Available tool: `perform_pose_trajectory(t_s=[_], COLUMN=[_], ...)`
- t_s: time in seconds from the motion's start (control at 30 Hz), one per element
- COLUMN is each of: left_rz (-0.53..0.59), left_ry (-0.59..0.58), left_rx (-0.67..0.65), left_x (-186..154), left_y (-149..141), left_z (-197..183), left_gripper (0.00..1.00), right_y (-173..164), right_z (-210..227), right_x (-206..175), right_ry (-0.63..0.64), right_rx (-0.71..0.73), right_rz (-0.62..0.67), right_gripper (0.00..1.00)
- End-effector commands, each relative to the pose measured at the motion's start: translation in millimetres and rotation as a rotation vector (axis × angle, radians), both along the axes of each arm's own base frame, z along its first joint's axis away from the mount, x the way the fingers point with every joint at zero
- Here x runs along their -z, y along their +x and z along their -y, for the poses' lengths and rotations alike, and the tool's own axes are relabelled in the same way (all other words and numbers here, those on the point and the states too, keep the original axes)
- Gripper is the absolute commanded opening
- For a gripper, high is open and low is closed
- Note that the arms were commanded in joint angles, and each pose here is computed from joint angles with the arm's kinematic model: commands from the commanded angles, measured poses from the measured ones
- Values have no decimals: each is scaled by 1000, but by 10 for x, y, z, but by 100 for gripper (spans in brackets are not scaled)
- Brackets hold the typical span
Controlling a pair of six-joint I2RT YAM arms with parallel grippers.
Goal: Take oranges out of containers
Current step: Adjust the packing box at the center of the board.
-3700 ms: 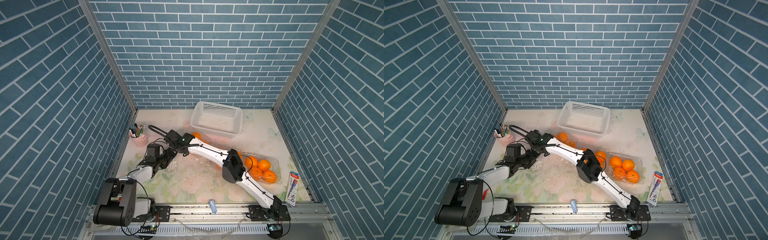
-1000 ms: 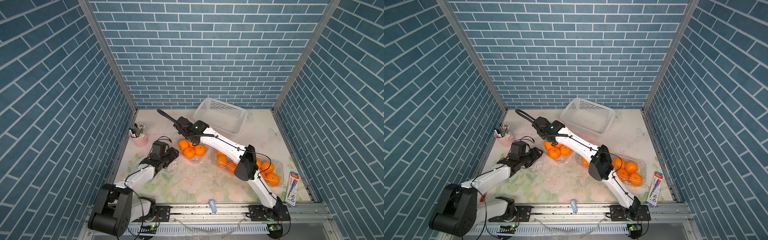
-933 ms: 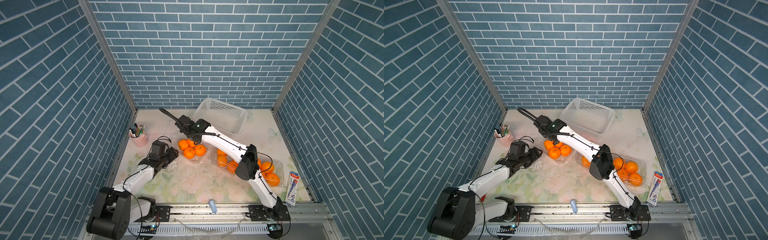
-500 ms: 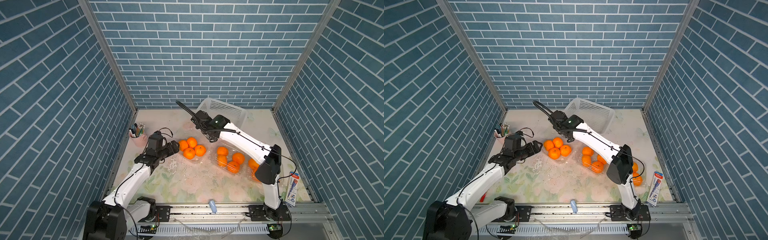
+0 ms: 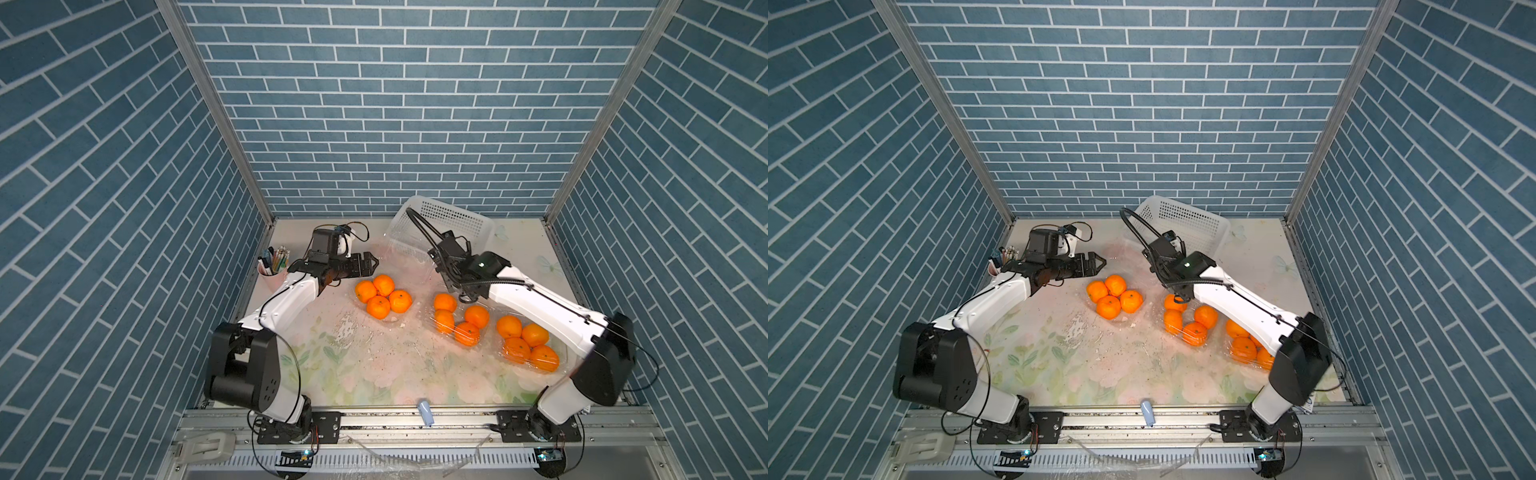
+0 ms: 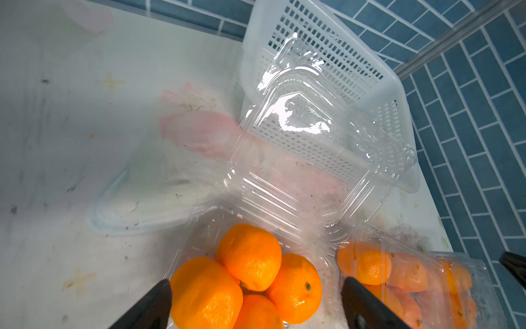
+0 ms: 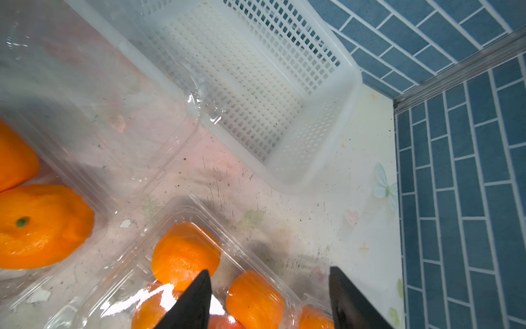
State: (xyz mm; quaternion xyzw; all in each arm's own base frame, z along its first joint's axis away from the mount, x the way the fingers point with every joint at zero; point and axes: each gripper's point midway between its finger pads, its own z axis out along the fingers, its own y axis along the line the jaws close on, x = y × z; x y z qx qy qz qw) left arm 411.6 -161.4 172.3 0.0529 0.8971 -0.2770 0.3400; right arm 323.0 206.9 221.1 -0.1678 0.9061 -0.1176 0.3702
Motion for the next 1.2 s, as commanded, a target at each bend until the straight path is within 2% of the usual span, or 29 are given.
perform_pose_trajectory(t_s=[0.0, 0.03, 0.07, 0.23, 0.33, 0.43, 0.73, 0.83, 0.97, 1.17], left_rz=[76, 87, 89, 58, 50, 62, 48, 12, -52, -65], left_ry=[24, 32, 43, 55, -9, -54, -174, -160, -138, -123], left_rx=[108, 122, 129, 131, 132, 148, 236, 215, 180, 145], left_x=[-23, -13, 9, 135, 116, 96, 216, 349, 512, 622], left_y=[199, 258, 325, 630, 805, 927, 973, 1005, 1071, 1142], left_z=[117, 137, 140, 142, 146, 176, 384, 361, 327, 305], left_gripper=[94, 94, 93, 83, 77, 75, 69, 69, 62, 53], right_y=[-31, -54, -71, -141, -166, -181, -204, -204, -197, -193], right_z=[-38, -4, 42, 146, 178, 222, 240, 228, 191, 155], right_x=[-156, -148, -125, -1, 38, 64, 93, 117, 163, 242], right_ry=[184, 194, 199, 208, 208, 197, 205, 205, 206, 209], right_rx=[16, 18, 22, 23, 25, 31, 28, 26, 19, 21], right_rz=[72, 69, 61, 21, 12, 7, -1, -7, -21, -48], right_gripper=[72, 79, 80, 79, 78, 77, 76, 76, 76, 74])
